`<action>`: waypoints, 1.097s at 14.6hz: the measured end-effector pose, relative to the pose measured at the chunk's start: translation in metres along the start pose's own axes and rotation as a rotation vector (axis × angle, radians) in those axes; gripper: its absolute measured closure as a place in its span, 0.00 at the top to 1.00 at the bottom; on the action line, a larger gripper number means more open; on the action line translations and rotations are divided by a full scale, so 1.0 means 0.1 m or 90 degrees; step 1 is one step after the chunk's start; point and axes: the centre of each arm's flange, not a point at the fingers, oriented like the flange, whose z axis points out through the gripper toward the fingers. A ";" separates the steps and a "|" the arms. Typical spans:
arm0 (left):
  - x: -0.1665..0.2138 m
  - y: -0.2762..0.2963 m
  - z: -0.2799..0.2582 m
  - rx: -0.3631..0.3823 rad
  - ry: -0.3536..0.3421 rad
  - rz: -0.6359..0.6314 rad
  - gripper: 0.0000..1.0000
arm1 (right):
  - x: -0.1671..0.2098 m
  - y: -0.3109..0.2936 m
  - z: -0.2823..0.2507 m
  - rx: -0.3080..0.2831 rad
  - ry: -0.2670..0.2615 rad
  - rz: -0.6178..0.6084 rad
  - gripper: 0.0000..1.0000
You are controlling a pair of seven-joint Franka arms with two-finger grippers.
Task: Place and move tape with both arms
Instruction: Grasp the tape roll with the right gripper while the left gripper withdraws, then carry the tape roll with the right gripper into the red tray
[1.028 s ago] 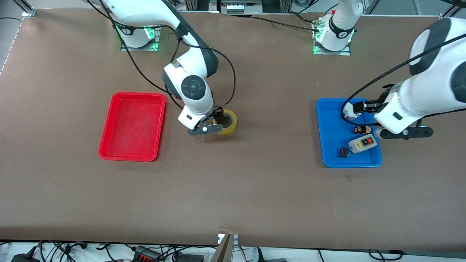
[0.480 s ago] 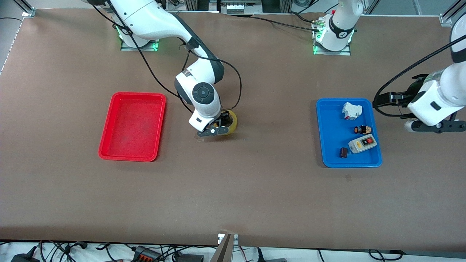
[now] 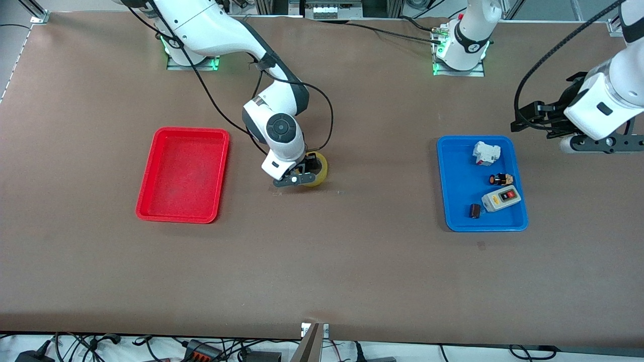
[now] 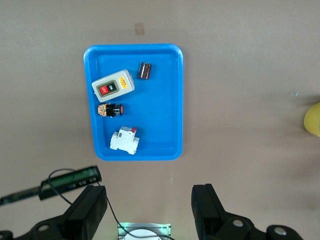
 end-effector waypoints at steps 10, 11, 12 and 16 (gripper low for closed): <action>0.07 -0.07 0.01 -0.002 0.008 -0.011 1.00 | 0.22 0.89 -0.98 -0.004 0.020 0.030 0.20; 0.07 -0.07 0.01 -0.002 0.009 -0.011 1.00 | 0.21 1.25 -1.04 -0.008 0.015 0.023 0.20; 0.07 -0.07 0.00 -0.003 0.010 -0.012 1.00 | 0.19 1.65 -1.08 -0.011 0.007 0.015 0.20; 0.07 -0.09 0.00 -0.003 0.011 -0.014 1.00 | -0.12 3.10 -1.02 -0.011 -0.027 -0.014 0.20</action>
